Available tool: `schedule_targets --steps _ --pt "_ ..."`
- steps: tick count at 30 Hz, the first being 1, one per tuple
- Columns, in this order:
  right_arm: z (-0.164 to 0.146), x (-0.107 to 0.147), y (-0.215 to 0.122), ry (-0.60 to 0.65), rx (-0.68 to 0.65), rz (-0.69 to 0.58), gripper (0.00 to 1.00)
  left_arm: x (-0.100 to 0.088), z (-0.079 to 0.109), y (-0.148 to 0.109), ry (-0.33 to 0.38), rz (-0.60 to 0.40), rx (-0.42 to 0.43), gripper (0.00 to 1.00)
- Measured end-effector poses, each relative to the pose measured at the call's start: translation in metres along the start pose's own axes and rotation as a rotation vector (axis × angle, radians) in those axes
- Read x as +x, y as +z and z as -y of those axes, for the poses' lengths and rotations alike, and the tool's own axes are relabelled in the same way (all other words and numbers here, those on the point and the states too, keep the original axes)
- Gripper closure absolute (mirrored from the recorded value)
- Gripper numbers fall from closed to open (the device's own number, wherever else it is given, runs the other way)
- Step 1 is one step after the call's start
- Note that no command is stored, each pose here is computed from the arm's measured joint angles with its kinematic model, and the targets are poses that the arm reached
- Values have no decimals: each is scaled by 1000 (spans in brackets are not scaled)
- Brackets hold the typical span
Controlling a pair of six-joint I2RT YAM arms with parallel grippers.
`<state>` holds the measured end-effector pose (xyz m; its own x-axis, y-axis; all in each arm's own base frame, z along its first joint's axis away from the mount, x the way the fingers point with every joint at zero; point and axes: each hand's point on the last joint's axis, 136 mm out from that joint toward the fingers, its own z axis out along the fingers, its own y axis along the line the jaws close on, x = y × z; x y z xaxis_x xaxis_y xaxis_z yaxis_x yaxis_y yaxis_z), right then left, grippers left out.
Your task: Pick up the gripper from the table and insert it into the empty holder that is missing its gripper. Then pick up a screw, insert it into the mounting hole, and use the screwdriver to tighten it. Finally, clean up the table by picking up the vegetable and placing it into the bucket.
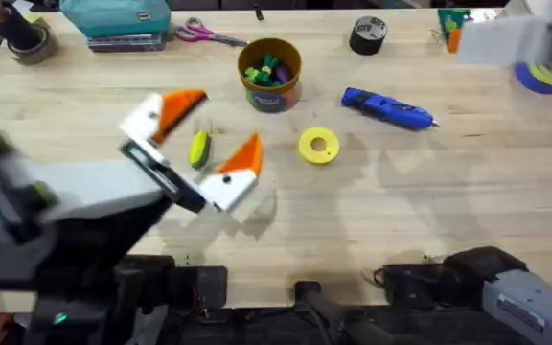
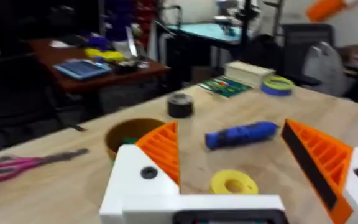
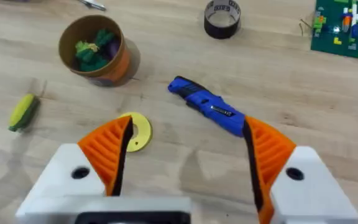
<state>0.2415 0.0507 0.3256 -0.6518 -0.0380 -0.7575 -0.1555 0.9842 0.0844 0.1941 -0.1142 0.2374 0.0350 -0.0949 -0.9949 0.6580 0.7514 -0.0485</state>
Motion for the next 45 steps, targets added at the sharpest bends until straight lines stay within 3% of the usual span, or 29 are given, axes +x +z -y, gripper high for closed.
schedule_targets --steps 5,11,19,28,36,45 --pt "-1 38 0 26 -18 -37 6 -28 -19 3 -14 -67 -119 16" --pt "3 85 17 74 -12 -133 6 -26 -44 9 -119 -333 -231 16" --pt "6 104 16 107 9 -187 6 -21 -67 0 -231 -675 -367 16" --pt "19 108 14 104 83 -198 6 27 -95 -18 -294 -998 -504 15" --pt "21 108 14 103 92 -197 6 71 -107 -30 -347 -1220 -547 16" --pt "21 108 14 103 93 -197 6 136 -123 -27 -432 -1458 -534 15"
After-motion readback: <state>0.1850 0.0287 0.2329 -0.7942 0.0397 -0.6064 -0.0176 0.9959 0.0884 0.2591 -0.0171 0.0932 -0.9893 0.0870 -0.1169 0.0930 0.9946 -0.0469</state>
